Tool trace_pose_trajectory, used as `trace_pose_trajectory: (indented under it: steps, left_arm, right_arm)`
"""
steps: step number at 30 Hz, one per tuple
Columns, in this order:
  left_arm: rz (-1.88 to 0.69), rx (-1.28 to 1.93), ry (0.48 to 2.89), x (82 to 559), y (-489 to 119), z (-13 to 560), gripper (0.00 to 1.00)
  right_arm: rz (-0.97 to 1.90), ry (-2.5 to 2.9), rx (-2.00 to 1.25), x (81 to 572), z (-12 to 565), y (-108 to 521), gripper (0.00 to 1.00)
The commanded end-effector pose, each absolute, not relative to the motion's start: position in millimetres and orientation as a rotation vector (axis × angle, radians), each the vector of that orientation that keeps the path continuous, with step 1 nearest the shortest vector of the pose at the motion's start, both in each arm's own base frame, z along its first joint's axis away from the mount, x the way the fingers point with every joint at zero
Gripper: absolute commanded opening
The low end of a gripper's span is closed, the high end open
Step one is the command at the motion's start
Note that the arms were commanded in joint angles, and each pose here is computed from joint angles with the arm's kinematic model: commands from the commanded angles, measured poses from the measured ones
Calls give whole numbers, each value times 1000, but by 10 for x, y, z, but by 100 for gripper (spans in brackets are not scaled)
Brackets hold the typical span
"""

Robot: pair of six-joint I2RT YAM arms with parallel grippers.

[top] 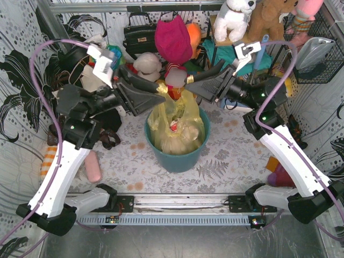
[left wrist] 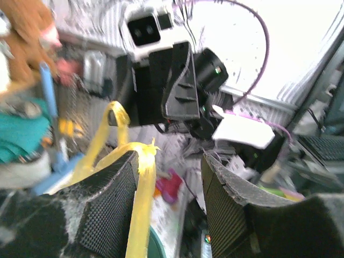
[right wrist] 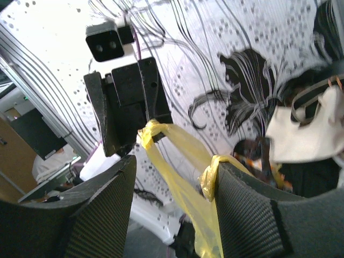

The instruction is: Tie the trash bag

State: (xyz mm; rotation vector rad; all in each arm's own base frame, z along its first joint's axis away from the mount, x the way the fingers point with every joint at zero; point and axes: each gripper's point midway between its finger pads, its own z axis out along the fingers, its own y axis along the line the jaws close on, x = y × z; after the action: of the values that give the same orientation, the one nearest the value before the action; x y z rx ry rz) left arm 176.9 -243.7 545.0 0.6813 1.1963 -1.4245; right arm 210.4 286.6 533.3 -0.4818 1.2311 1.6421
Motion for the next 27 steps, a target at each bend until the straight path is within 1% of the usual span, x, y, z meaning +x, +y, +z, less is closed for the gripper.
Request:
trace_pose_trajectory:
  steps: [1, 4, 7, 9, 11, 13, 14, 17, 19, 21, 27]
  left_arm:
    - [-1268, 546, 1059, 1769, -2191, 5937, 58]
    - [-1198, 409, 1092, 1892, -2042, 5883, 58]
    - [-1118, 247, 1172, 2090, -1877, 5678, 58]
    - [-1058, 139, 1238, 2194, -1743, 5506, 58]
    - [-1006, 57, 1267, 2239, -1610, 5407, 58]
    - [-992, 39, 1265, 2183, -1546, 5378, 58]
    - [-1009, 67, 1257, 2130, -1577, 5378, 58]
    - [-1172, 295, 1217, 1842, -1888, 5392, 60]
    - [-1313, 457, 1215, 1624, -2097, 5357, 61]
    - [-1417, 549, 1215, 1465, -2195, 5295, 63]
    - [-1437, 610, 1282, 1449, -2257, 5014, 66]
  right_arm:
    - [1614, 1004, -464, 1963, 5910, 2694, 57]
    - [1594, 1020, -409, 2018, 5821, 2651, 58]
    - [1552, 1093, -343, 2070, 5582, 2593, 58]
    - [1472, 1153, -261, 2158, 5388, 2493, 58]
    - [1391, 1194, -194, 2185, 5258, 2359, 57]
    - [1332, 1201, -149, 2149, 5190, 2216, 57]
    - [1321, 1208, -135, 2132, 5153, 2178, 57]
    - [1320, 1237, -164, 2088, 5062, 2196, 65]
    - [1328, 1275, -210, 2057, 5002, 2255, 69]
    - [1343, 1306, -255, 2024, 4947, 2315, 72]
    - [1381, 1401, -363, 1994, 4751, 2483, 78]
